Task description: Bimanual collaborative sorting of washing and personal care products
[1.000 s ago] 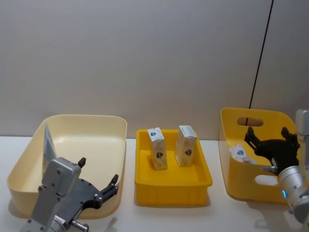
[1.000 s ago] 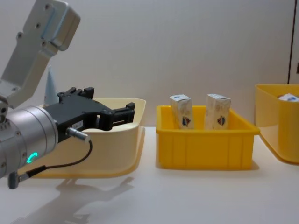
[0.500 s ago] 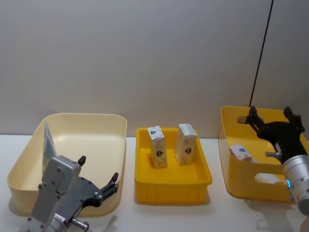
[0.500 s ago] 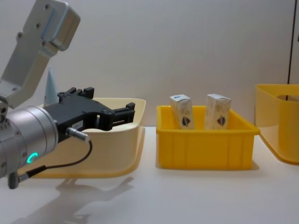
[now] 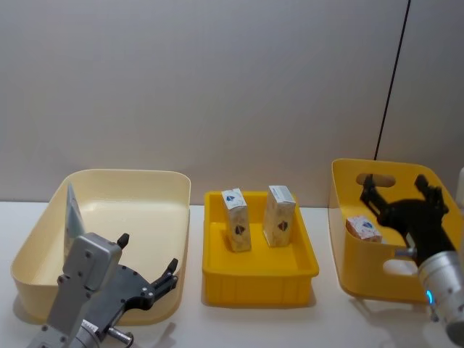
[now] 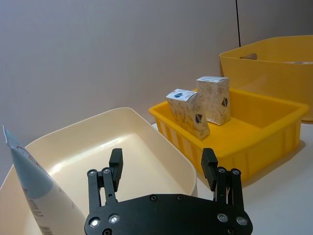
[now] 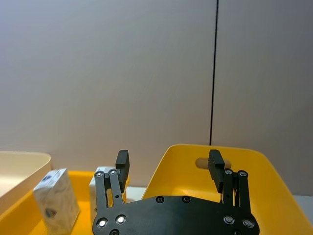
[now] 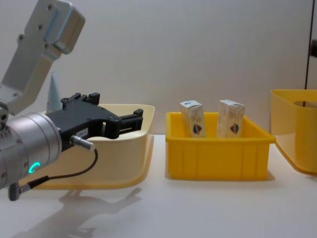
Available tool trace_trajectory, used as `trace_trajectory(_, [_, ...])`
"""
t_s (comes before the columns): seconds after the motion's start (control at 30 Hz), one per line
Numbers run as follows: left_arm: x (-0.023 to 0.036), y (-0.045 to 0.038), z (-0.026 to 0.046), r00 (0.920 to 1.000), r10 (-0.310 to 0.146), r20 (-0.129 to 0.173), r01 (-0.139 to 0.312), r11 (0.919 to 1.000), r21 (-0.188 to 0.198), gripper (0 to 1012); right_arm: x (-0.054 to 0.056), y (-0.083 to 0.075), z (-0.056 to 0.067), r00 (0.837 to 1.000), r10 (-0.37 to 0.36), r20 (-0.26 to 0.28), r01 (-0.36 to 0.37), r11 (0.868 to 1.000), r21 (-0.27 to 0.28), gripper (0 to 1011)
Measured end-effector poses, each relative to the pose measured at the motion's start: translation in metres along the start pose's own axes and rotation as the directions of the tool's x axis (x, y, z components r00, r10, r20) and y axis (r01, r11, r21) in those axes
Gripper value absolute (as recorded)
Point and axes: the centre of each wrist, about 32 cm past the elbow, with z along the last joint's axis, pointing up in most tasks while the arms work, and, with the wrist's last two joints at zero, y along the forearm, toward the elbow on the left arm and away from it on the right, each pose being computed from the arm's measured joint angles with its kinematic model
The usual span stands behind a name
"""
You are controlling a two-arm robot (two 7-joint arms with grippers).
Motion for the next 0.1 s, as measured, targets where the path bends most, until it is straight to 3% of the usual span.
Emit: trace_trajectory(0.1, [0.0000, 0.0000, 0.0000, 1.0000, 0.000, 0.000, 0.000, 1.0000, 0.000, 1001, -0.0031, -0.0087, -0.0038, 1.000, 0.026, 0.004, -0.026, 1.000, -0.012, 1001])
